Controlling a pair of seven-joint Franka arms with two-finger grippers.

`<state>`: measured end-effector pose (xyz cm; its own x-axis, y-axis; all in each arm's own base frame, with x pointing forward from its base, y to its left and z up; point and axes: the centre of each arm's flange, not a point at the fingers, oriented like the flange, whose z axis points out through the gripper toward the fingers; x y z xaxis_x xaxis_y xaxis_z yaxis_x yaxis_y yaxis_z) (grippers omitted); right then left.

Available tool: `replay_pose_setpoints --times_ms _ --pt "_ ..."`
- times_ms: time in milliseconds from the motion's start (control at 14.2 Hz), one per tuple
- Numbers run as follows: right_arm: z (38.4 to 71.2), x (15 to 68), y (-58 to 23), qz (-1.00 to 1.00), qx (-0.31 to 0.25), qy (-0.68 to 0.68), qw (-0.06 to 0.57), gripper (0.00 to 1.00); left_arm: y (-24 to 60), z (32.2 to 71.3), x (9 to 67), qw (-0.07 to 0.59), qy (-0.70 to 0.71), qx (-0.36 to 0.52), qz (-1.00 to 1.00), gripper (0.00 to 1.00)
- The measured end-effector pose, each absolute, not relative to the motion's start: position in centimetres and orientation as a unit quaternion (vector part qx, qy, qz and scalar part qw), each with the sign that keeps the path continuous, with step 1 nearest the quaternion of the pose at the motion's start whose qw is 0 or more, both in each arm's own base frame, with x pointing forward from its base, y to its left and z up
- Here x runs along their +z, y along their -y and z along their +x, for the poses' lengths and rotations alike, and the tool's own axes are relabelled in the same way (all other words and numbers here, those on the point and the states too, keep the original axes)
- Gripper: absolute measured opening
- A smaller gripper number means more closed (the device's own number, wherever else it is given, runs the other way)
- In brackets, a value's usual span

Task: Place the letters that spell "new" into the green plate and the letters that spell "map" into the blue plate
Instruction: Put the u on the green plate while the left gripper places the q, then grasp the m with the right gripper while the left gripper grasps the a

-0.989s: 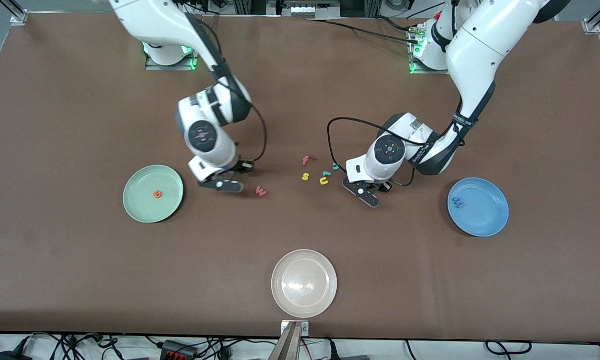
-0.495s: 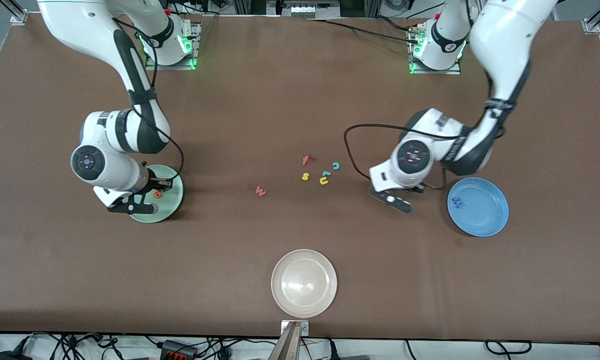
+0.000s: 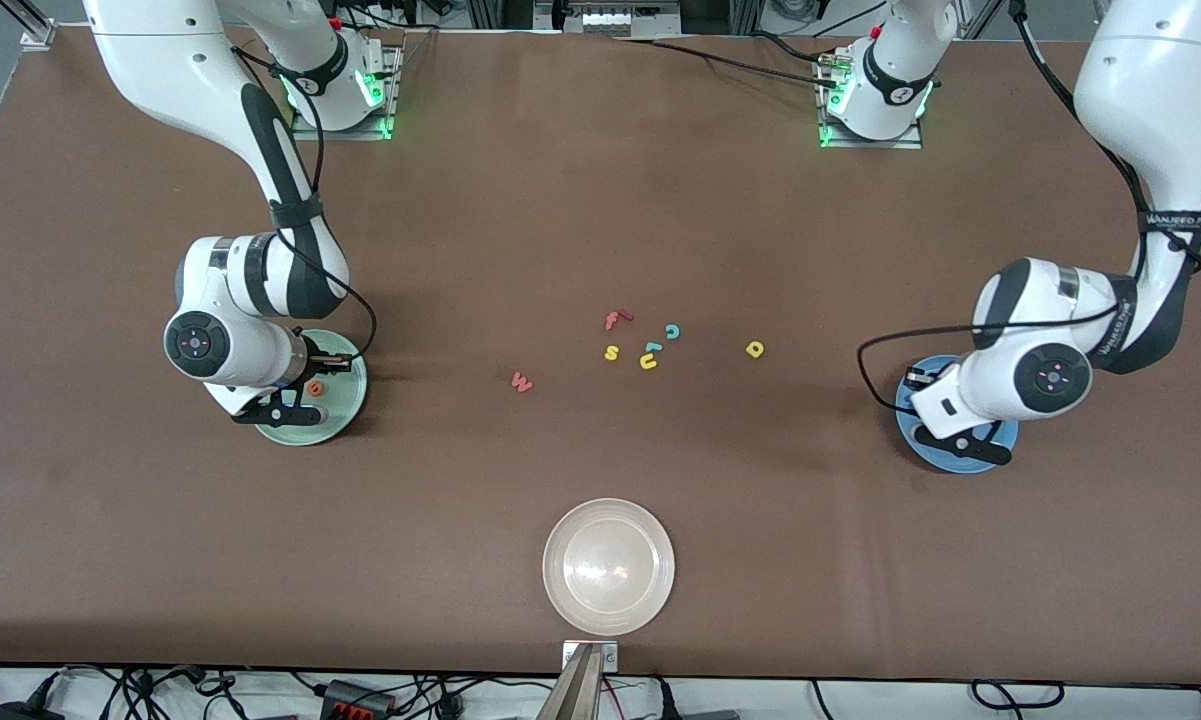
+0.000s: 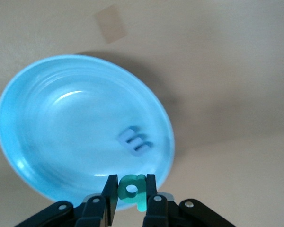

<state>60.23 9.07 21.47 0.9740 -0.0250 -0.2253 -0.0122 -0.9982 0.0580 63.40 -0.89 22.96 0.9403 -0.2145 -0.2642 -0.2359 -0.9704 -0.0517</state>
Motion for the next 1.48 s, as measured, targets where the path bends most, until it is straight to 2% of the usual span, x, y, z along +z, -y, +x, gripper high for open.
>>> replay_pose_setpoints --times_ms 141,212,283,495,707,777,989,1131,1343,1484 --pt "60.5 21.6 -8.8 0.994 -0.109 0.011 0.028 0.26 -1.9 63.0 19.9 0.023 -0.093 0.133 -0.986 0.28" --pt "60.6 21.6 -8.7 0.994 -0.106 0.013 0.028 0.28 -2.8 62.8 18.9 0.017 -0.087 0.135 -0.987 0.33" --pt "60.9 21.8 -8.7 0.995 -0.100 0.013 0.027 0.36 -3.1 62.8 18.5 0.015 -0.085 0.136 -0.987 0.41" --pt "62.9 24.3 -9.7 0.997 -0.069 0.005 0.022 0.69 -1.6 63.0 19.8 0.014 -0.097 0.134 -0.986 0.67" --pt "63.9 25.9 -13.4 0.999 -0.048 -0.023 0.011 0.97 4.3 62.8 23.6 0.009 -0.133 0.142 -0.981 0.96" --pt "64.0 26.1 -15.9 0.998 -0.043 -0.040 0.001 1.00 6.9 62.5 25.0 0.009 -0.134 0.139 -0.981 1.00" --pt "63.8 25.2 -24.1 0.994 -0.038 -0.099 -0.024 1.00 13.4 61.0 26.4 0.010 -0.132 0.138 -0.981 1.00" --pt "63.0 23.7 -28.5 0.982 -0.041 -0.181 -0.033 1.00 17.9 59.1 24.9 0.019 -0.178 0.134 -0.975 1.00" --pt "61.7 22.2 -32.2 0.952 -0.043 -0.301 -0.038 1.00 25.8 54.6 21.3 0.061 -0.293 0.074 -0.951 1.00" --pt "61.0 22.2 -33.5 0.938 -0.041 -0.343 -0.039 1.00 27.4 52.8 19.8 0.055 -0.320 0.057 -0.944 1.00"
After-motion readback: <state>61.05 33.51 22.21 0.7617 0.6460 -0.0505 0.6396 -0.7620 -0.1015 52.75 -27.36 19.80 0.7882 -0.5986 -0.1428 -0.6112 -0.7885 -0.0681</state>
